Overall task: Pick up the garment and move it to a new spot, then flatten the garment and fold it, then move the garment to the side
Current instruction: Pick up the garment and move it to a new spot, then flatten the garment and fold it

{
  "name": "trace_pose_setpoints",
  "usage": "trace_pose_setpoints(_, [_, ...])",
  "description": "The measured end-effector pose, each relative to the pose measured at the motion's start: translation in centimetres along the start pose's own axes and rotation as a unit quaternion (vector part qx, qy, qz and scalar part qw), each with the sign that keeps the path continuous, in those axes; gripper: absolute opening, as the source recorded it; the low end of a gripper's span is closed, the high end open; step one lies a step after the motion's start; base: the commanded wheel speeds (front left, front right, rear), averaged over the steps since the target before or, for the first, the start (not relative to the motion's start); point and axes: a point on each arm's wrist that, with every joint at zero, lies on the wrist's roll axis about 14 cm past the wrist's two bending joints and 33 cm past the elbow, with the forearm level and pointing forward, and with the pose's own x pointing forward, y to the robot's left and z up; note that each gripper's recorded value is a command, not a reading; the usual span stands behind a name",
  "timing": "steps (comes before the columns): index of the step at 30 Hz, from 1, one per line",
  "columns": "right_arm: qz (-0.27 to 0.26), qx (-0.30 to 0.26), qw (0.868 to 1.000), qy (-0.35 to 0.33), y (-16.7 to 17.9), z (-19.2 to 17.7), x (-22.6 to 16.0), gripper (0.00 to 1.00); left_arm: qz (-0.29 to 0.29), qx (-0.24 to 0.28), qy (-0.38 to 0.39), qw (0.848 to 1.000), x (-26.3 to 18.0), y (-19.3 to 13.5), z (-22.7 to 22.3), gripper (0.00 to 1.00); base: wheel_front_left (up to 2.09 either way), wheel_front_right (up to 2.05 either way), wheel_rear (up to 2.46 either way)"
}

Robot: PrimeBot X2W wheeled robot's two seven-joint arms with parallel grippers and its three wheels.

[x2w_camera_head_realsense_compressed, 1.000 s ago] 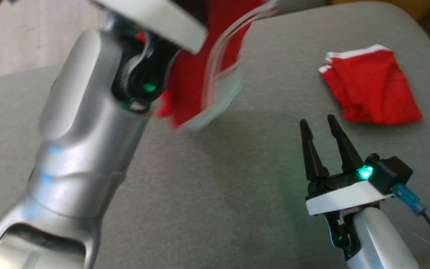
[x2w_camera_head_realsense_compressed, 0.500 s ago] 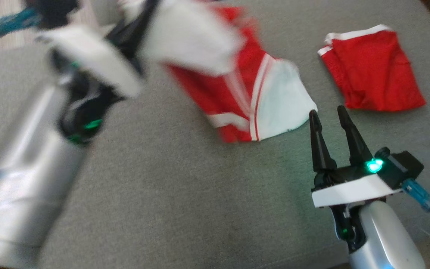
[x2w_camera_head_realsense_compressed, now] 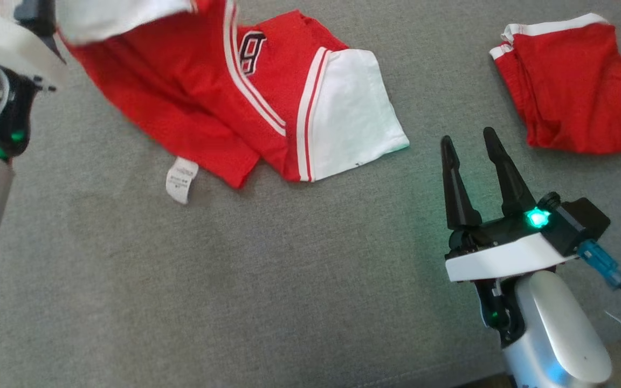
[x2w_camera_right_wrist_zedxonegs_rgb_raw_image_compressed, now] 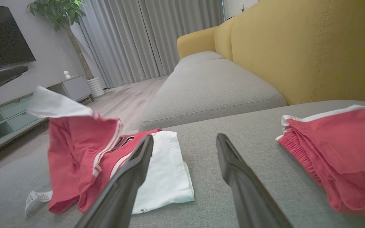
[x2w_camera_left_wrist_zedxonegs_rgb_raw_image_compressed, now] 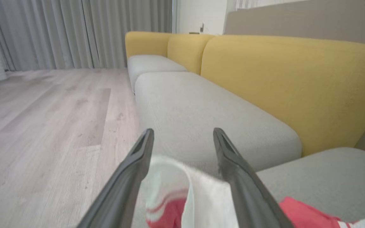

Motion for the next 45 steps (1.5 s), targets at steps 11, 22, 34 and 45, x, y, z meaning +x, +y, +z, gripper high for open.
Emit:
trace_pose_setpoints(11, [0.02, -0.026, 0.999, -0.028, 1.2, 2.0, 0.4, 1.0, -0.025, 0.045, -0.109, 0.993, -2.2, -3.1, 4.3, 1.0, 0.0, 0.0, 0.0])
trace_pose_setpoints(22, [0.039, -0.044, 0.997, -0.052, 2.8, 3.7, -0.3, 1.0, 0.006, 0.037, -0.129, 0.991, -11.3, -5.6, 1.8, 1.0, 0.0, 0.0, 0.0])
trace_pose_setpoints(34, [0.071, -0.049, 0.996, -0.037, 5.3, 2.7, -2.7, 1.0, 0.116, -0.033, -0.117, 0.986, -21.0, -6.5, -3.6, 1.0, 0.0, 0.0, 0.0])
trace_pose_setpoints(45, [0.086, -0.06, 0.994, -0.013, 6.0, 0.9, -2.1, 1.0, 0.13, -0.037, -0.114, 0.984, -21.6, -6.1, -4.8, 1.0, 0.0, 0.0, 0.0])
